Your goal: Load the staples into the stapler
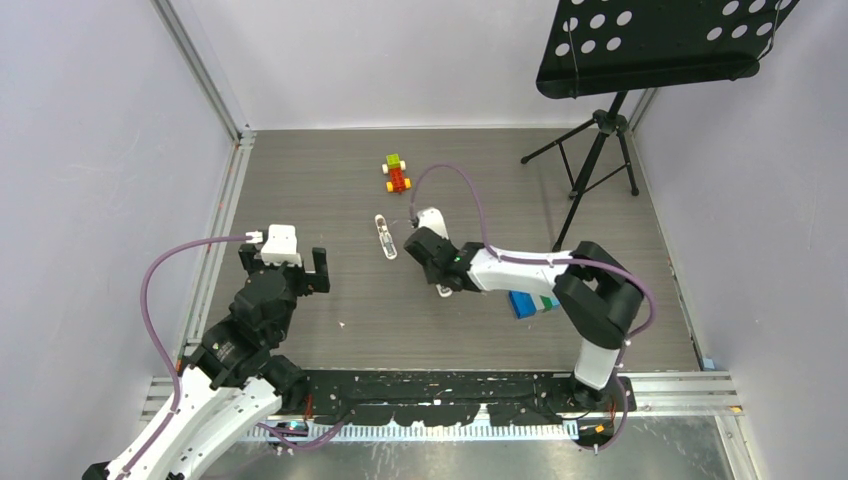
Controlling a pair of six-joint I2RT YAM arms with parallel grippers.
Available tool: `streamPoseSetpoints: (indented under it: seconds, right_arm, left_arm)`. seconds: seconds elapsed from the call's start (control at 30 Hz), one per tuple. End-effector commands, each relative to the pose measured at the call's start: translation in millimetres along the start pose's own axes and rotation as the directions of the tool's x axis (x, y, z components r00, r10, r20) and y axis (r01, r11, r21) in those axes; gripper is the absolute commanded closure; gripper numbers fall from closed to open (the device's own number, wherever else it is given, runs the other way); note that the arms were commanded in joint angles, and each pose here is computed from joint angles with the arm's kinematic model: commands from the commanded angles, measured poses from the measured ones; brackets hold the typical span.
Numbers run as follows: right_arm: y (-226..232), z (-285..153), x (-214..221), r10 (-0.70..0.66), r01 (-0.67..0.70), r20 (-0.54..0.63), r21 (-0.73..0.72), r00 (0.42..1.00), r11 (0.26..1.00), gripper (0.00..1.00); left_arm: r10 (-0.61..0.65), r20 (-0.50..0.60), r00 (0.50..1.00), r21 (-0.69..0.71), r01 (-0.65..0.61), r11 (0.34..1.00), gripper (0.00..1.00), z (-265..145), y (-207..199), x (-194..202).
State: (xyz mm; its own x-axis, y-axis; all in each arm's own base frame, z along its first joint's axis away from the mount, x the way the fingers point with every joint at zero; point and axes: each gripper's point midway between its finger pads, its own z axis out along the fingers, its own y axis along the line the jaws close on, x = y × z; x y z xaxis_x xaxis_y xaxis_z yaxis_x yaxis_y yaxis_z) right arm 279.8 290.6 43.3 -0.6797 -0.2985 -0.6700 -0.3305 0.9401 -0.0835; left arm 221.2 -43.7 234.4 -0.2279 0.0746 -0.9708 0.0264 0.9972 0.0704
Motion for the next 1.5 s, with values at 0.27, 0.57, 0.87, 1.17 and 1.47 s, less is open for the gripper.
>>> streamPoseSetpoints:
  seconds: [0.27,0.57,0.87,1.17,1.47]
  right_arm:
    - [38,41,-116,0.016,-0.015,0.184,-0.009,0.983,1.000,0.85]
    - [40,69,-127,0.026,-0.024,0.160,-0.017,0.987,1.000,0.85]
    - [42,87,-117,-0.009,0.012,0.105,-0.027,0.994,1.000,0.83]
    - [48,86,-116,-0.035,0.040,0.093,-0.060,0.995,0.997,0.78]
    - [40,64,-127,-0.005,0.010,0.104,-0.047,0.995,0.999,0.49]
  left_arm:
    - [-0.056,0.064,0.996,-0.011,0.057,0.998,0.00,-5,5,-15]
    - [-0.064,0.079,0.995,-0.017,0.066,0.998,0.00,-8,9,-17]
    - [-0.063,0.076,0.995,-0.011,0.064,0.998,0.00,-8,8,-16]
    - [-0.057,0.071,0.996,-0.014,0.059,0.998,0.00,-8,8,-15]
    - [-0.052,0.064,0.997,-0.023,0.053,0.998,0.00,-7,9,-13]
